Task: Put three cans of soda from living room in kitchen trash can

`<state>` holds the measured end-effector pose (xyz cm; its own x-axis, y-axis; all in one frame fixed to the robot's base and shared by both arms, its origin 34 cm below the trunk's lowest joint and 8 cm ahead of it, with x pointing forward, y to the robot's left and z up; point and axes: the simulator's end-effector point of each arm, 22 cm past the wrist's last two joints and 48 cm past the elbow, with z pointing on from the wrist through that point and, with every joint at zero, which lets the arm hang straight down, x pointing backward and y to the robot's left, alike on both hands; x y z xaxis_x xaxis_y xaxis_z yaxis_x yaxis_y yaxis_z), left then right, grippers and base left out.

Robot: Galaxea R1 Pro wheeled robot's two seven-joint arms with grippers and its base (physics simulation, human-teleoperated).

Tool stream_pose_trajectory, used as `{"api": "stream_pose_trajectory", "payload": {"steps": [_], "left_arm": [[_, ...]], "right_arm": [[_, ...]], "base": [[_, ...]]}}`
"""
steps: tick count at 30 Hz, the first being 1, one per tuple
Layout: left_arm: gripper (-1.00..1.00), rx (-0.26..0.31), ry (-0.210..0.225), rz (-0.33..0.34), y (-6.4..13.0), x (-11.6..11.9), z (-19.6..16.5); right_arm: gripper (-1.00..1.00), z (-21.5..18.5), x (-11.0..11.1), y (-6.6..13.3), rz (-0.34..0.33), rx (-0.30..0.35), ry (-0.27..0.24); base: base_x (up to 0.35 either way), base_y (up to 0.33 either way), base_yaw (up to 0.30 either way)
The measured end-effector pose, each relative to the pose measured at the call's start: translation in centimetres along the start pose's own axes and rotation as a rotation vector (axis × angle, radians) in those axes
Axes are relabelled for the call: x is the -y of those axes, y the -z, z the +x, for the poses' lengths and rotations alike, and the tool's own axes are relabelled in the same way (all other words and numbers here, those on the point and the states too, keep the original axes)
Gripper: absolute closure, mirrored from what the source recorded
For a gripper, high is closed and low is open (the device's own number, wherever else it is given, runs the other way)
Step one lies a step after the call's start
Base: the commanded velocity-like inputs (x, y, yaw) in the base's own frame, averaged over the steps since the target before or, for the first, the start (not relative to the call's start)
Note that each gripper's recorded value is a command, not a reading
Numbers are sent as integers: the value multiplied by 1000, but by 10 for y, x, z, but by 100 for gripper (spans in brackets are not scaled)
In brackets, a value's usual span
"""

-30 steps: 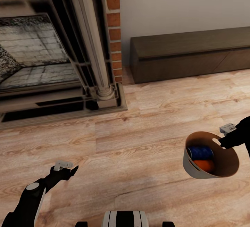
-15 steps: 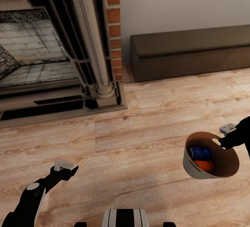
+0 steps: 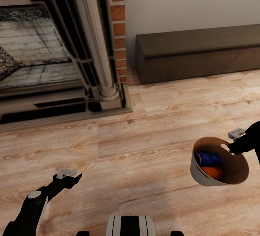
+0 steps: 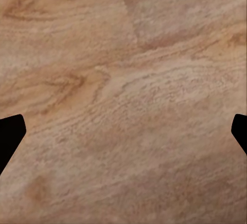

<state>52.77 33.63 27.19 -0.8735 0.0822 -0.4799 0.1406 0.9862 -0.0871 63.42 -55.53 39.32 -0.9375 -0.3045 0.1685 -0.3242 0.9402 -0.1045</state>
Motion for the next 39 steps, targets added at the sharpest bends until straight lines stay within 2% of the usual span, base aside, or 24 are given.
{"api": "stream_pose_trajectory", "payload": {"steps": [10,16,23,31,39], "left_arm": [[-100,6,7,2,-3,0,2],[-100,-1,0,0,-13,-1,12],[-100,5,6,2,-13,-1,11],[-100,-2,-1,0,-27,-2,24],[-100,7,6,2,-27,-1,22]], "right_arm": [[100,4,-3,-7,-3,-8,1],[100,6,-5,-21,-2,-11,2],[100,6,-5,-22,-2,-11,2],[100,9,-9,-41,-2,-15,4],[100,19,-14,-48,-10,-33,5]], "base": [[0,0,0],[0,0,0],[0,0,0],[0,0,0],[0,0,0]]}}
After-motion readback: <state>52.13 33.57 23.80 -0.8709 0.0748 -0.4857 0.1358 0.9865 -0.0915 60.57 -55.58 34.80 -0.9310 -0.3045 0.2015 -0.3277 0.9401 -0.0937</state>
